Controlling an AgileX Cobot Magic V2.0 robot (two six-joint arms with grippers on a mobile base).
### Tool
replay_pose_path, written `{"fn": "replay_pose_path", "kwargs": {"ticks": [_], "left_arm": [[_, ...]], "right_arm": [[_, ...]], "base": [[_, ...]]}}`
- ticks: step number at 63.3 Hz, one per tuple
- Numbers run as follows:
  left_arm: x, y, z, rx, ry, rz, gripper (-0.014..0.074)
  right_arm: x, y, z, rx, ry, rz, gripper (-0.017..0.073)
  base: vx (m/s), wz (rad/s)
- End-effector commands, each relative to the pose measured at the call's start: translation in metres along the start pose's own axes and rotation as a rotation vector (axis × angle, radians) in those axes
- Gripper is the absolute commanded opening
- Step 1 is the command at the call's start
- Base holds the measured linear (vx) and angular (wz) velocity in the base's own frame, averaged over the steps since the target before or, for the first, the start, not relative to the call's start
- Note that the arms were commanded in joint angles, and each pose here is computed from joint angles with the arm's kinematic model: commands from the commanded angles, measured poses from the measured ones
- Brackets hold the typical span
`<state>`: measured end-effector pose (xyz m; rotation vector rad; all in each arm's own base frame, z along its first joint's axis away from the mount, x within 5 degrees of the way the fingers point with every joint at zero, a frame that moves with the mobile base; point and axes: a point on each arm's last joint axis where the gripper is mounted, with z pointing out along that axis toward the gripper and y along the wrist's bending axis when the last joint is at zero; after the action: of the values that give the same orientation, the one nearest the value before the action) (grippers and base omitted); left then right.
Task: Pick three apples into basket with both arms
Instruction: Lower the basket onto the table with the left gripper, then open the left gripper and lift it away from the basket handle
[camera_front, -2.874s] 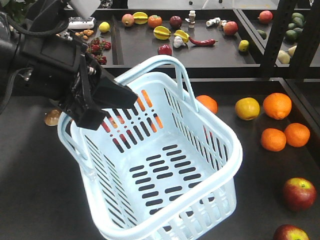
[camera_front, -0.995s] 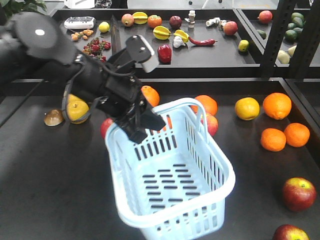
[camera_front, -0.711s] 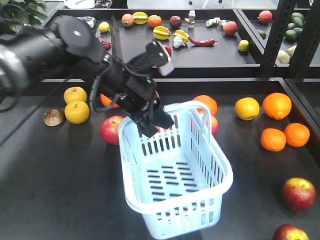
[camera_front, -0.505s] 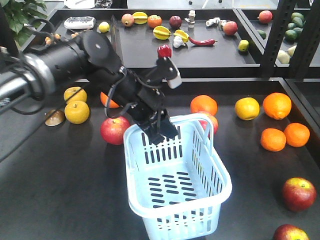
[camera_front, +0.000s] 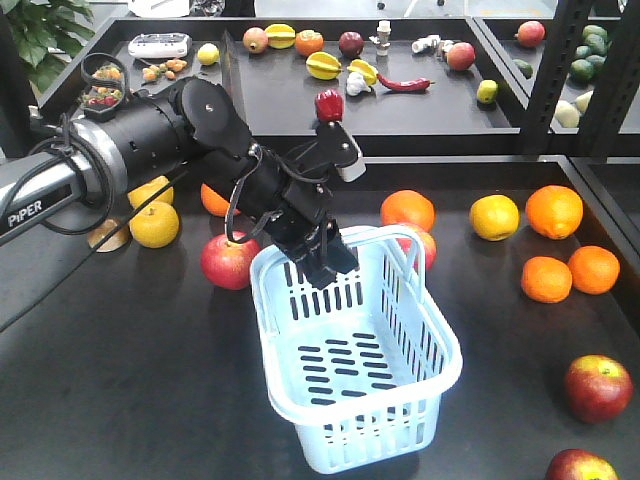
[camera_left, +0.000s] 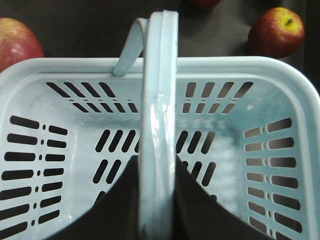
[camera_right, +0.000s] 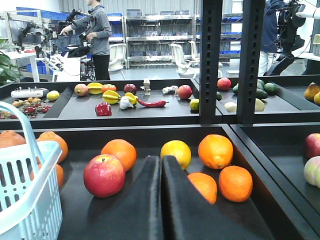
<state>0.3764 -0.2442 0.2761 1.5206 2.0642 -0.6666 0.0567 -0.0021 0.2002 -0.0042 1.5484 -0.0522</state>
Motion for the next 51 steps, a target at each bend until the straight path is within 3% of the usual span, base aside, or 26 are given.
{"fn": "replay_pose_path", "kwargs": {"ticks": [1, 25, 36, 43, 51], "left_arm": [[-0.027, -0.011, -0.032, -0.048, -0.136, 0.025, 0.0148], [-0.030, -0.012, -0.038, -0.063, -0.153, 0.023, 0.0391], [-0.047, -0.024, -0.066, -0.077, -0.226, 0.022, 0.0398], [-0.060, -0.036, -0.094, -0.096, -0.281, -0.012, 0.0398], [-0.064, -0.056, -0.119, -0.055, -0.281, -0.065, 0.0389]], "right_arm": [[-0.002, 0.001, -0.001, -0.006, -0.068, -0.017, -0.0005], [-0.002, 0.001, -0.001, -0.006, -0.068, -0.017, -0.0005], [-0.002, 0.001, -0.001, -0.006, -0.068, -0.017, -0.0005], [-0.002, 0.001, -0.001, -0.006, -0.068, -0.017, -0.0005], [-0.002, 0.001, -0.001, -0.006, -0.068, -0.017, -0.0005]], "base": [[0.00, 0.00], [0.00, 0.00], [0.00, 0.00], [0.00, 0.00], [0.00, 0.00]]}}
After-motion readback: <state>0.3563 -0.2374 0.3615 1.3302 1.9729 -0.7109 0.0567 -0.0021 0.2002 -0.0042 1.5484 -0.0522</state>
